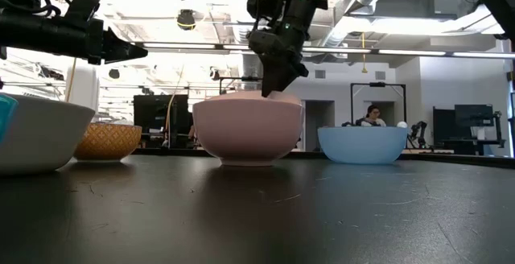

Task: Nest bowls inside each other
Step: Stack the light orange transparent bowl on top of the white bowl

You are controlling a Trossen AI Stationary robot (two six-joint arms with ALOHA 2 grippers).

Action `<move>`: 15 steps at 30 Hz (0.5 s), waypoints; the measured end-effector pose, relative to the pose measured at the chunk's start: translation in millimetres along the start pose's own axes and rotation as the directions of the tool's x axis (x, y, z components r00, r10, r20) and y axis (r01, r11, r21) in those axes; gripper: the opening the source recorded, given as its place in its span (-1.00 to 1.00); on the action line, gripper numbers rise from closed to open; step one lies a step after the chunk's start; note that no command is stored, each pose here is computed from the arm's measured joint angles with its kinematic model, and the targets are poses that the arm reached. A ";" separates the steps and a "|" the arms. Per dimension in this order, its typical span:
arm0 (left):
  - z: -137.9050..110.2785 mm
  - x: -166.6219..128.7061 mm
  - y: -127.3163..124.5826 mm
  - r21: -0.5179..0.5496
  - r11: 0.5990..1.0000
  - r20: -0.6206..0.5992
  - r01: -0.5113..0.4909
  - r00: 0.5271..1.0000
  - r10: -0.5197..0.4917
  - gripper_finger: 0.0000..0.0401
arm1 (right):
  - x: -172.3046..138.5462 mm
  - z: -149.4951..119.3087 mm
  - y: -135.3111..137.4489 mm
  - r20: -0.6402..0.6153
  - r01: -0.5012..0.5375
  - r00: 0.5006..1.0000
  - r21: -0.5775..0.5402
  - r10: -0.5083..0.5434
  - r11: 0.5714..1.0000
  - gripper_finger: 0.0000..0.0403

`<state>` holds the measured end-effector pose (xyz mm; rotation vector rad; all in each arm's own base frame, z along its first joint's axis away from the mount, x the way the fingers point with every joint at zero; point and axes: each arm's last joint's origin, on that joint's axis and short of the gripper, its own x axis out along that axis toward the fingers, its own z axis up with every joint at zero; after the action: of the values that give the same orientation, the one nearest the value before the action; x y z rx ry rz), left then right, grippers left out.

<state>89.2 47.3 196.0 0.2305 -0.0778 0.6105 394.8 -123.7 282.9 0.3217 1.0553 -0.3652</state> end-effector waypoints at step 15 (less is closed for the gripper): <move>-0.1 0.0 0.3 0.012 1.000 -0.003 -0.011 1.000 0.011 -0.53 | -13.1 2.7 23.0 0.017 -0.035 0.999 -0.148 0.038 0.988 -0.23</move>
<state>89.0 47.6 196.0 0.2408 -0.0729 0.6225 401.3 -102.5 297.7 0.2042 1.0491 -0.2559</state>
